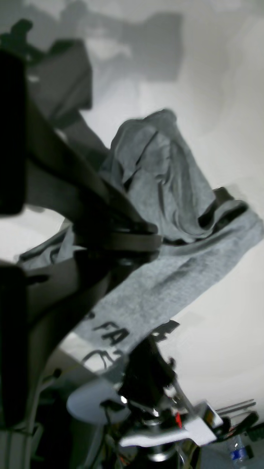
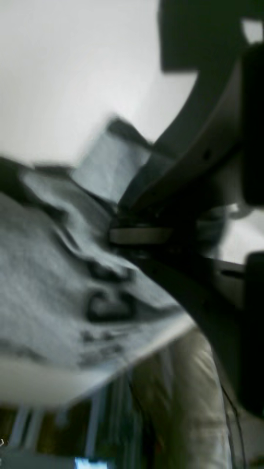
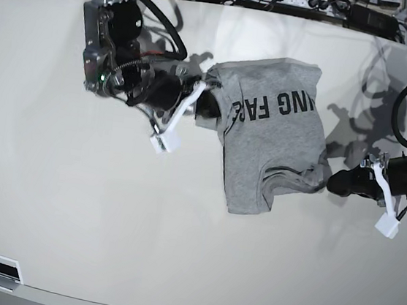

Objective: Layout the t-shirt on the table in an organized manner, then fold the t-shirt properly

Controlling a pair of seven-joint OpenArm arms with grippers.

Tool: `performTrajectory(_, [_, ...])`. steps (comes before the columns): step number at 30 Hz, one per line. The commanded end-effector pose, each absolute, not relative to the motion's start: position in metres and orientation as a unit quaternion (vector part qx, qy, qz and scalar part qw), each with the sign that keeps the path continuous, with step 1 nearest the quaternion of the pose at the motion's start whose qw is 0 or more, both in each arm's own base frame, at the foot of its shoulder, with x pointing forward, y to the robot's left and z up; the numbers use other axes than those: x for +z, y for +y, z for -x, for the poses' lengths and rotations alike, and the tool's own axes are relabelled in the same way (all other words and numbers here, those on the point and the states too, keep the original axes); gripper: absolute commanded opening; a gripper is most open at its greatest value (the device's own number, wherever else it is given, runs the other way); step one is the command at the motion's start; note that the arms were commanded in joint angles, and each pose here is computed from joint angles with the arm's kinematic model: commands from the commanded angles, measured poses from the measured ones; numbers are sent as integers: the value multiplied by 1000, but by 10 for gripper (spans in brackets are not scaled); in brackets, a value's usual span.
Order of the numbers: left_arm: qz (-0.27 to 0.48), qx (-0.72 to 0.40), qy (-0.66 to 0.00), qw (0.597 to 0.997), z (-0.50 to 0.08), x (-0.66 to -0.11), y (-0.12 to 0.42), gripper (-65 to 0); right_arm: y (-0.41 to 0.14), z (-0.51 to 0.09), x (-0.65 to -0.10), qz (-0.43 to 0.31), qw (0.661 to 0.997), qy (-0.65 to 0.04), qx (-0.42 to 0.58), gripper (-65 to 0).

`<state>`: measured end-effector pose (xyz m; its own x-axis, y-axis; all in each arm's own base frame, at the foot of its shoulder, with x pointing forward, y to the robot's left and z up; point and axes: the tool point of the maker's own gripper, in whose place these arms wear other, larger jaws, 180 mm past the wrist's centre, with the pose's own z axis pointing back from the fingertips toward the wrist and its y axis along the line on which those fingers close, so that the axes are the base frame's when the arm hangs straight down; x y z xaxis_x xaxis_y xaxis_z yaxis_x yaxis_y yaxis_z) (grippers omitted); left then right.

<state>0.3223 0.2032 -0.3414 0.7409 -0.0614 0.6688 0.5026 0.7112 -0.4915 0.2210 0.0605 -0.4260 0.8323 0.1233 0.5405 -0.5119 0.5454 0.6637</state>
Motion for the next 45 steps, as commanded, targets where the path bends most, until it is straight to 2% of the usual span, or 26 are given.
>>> performTrajectory(1, [343, -167, -343, 858, -330, -325, 208, -650, 69, -218, -418, -450, 841, -225, 197, -650])
performTrajectory(6, [360, -160, -341, 854, -326, -324, 204, -650, 88, -184, -425, -465, 836, -189, 221, -650])
performTrajectory(9, [358, -162, -336, 856, -324, -326, 206, -650, 95, -179, -420, -468, 830, -190, 238, -650])
performTrajectory(15, [346, -167, -328, 863, -322, -323, 217, -650, 90, -209, -364, -444, 802, -282, 282, -650])
performTrajectory(19, [383, -163, -310, 855, -313, -310, 216, -650, 75, -221, -317, -402, 778, -349, 334, -650])
performTrajectory(21, [378, -176, -270, 868, -297, -319, 221, -650, 64, -215, -311, -381, 778, -353, 354, -650])
performTrajectory(27, [376, -150, -246, 880, -266, -337, 233, -650, 46, -191, -300, -379, 782, -366, 333, -650])
performTrajectory(31, [375, -168, -241, 879, -241, -335, 225, -650, 16, -191, -288, -348, 796, -394, 300, -650])
performTrajectory(36, [369, -215, -243, 871, -202, -318, 208, -650, -19, -175, -270, -358, 804, -415, 231, -650])
performTrajectory(45, [356, -247, -238, 870, -124, -292, 183, -650, -83, -100, -291, -309, 885, -305, 167, -650])
